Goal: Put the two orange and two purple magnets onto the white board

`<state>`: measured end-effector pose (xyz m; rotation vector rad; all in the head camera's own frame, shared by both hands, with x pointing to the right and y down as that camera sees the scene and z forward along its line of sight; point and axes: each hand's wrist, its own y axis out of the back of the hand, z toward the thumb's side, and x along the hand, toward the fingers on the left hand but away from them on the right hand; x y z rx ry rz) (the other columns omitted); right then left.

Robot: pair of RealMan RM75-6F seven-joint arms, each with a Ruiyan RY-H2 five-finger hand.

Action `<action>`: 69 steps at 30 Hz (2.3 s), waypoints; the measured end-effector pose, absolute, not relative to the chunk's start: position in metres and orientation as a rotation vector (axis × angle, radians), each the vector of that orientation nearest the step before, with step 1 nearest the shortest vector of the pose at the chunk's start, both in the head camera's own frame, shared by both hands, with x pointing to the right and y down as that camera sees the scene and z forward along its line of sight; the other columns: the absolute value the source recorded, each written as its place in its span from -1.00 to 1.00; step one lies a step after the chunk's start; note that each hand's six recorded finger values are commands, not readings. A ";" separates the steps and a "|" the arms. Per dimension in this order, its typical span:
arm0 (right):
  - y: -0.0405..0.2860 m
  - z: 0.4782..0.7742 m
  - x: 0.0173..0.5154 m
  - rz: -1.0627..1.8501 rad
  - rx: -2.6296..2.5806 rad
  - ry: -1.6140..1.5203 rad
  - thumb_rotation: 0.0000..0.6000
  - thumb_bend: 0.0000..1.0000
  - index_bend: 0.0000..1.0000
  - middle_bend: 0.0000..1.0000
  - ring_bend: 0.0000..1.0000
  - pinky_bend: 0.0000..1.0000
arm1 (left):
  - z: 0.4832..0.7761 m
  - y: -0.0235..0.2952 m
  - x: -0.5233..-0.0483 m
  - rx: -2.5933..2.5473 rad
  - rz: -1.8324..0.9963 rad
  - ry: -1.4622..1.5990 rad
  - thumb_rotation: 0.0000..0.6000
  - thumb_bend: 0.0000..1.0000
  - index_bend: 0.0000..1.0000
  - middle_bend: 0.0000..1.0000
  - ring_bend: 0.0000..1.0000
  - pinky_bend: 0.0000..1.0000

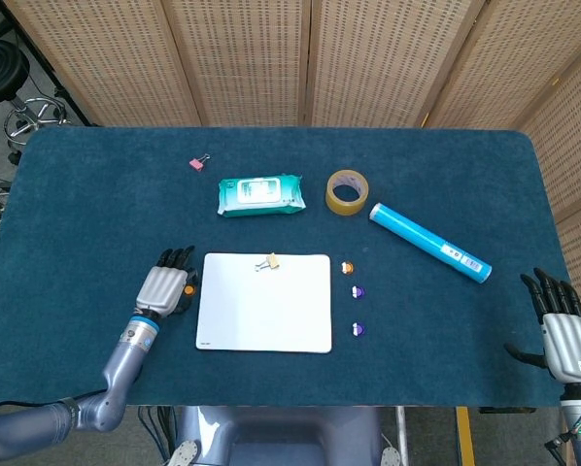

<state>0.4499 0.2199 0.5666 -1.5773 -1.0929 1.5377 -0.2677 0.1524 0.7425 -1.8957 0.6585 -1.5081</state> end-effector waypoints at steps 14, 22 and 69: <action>0.220 0.567 0.451 1.543 -1.574 -1.096 1.00 -1.00 -1.00 -1.00 -1.00 -1.00 | 0.744 0.152 -0.272 -1.871 -1.532 0.662 1.00 -0.33 0.07 -1.00 -1.00 -1.00; 0.220 0.568 0.451 1.546 -1.575 -1.095 1.00 -1.00 -1.00 -1.00 -1.00 -1.00 | 0.739 0.148 -0.272 -1.863 -1.514 0.679 1.00 -0.32 0.08 -1.00 -1.00 -1.00; 0.218 0.570 0.457 1.580 -1.573 -1.104 1.00 -1.00 -1.00 -1.00 -1.00 -1.00 | 0.741 0.124 -0.187 -1.977 -1.394 0.664 1.00 -0.43 -0.54 -1.00 -1.00 -1.00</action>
